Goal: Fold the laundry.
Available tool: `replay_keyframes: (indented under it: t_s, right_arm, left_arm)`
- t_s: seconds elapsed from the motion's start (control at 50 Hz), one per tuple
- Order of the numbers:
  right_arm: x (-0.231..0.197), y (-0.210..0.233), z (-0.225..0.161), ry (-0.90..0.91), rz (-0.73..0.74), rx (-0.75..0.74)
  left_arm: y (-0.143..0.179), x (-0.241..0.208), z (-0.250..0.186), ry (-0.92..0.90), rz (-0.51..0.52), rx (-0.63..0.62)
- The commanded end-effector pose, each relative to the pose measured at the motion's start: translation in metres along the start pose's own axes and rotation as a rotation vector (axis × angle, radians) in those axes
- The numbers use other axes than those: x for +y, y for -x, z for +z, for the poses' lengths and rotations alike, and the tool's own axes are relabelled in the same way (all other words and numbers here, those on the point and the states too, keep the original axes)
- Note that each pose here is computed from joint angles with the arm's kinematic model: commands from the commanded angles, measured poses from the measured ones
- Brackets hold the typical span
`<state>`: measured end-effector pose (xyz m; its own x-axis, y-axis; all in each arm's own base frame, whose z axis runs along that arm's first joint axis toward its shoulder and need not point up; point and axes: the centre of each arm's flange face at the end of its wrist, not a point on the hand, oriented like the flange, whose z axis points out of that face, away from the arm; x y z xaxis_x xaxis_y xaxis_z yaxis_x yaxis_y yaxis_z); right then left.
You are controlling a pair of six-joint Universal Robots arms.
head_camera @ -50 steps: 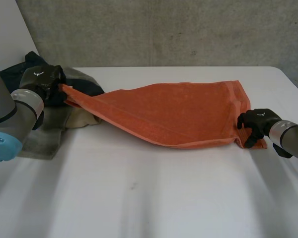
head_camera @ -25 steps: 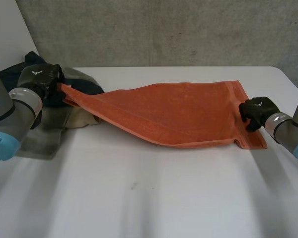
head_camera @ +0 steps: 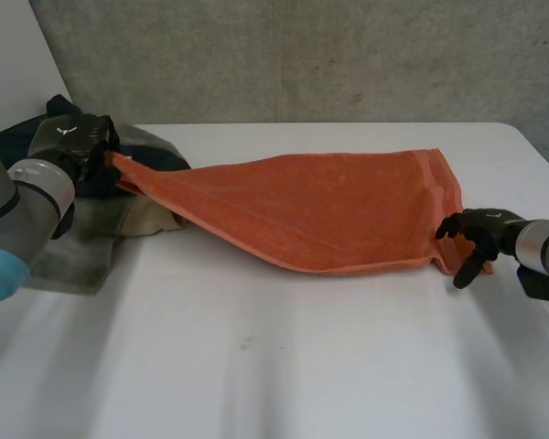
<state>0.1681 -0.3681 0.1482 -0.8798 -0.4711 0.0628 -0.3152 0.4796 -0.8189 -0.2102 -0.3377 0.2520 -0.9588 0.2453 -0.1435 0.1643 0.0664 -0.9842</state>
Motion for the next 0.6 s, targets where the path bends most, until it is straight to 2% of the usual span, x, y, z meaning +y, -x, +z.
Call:
replay_keyframes:
  t_s: [0.02, 0.2, 0.26, 0.34, 0.42, 0.44, 0.48, 0.5, 0.6]
  right_arm:
    - [0.005, 0.012, 0.020, -0.055, 0.084, 0.009]
    - [0.007, 0.014, 0.039, -0.088, 0.099, 0.106]
    - [0.003, 0.010, 0.035, -0.095, 0.106, 0.136]
    - [-0.015, -0.002, 0.010, -0.132, 0.069, 0.167]
    - [-0.017, -0.006, -0.020, -0.070, -0.138, 0.099]
    - [-0.012, -0.005, -0.034, -0.005, -0.270, 0.056]
    - [-0.006, -0.006, -0.047, 0.060, -0.377, 0.020]
    - [0.002, -0.008, -0.060, 0.148, -0.488, -0.019]
    - [0.022, -0.011, -0.094, 0.387, -0.700, -0.163]
  left_arm:
    - [-0.005, -0.002, -0.001, -0.006, 0.001, 0.012]
    - [-0.006, 0.000, -0.003, 0.010, 0.000, 0.015]
    - [-0.006, 0.000, -0.006, 0.027, 0.005, 0.019]
    - [-0.009, 0.006, -0.017, 0.100, 0.019, 0.034]
    - [-0.013, 0.017, -0.041, 0.250, 0.105, 0.074]
    - [-0.014, 0.023, -0.051, 0.313, 0.164, 0.096]
    - [-0.014, 0.030, -0.061, 0.373, 0.218, 0.122]
    - [-0.015, 0.038, -0.071, 0.428, 0.270, 0.152]
    - [-0.021, 0.064, -0.098, 0.575, 0.426, 0.267]
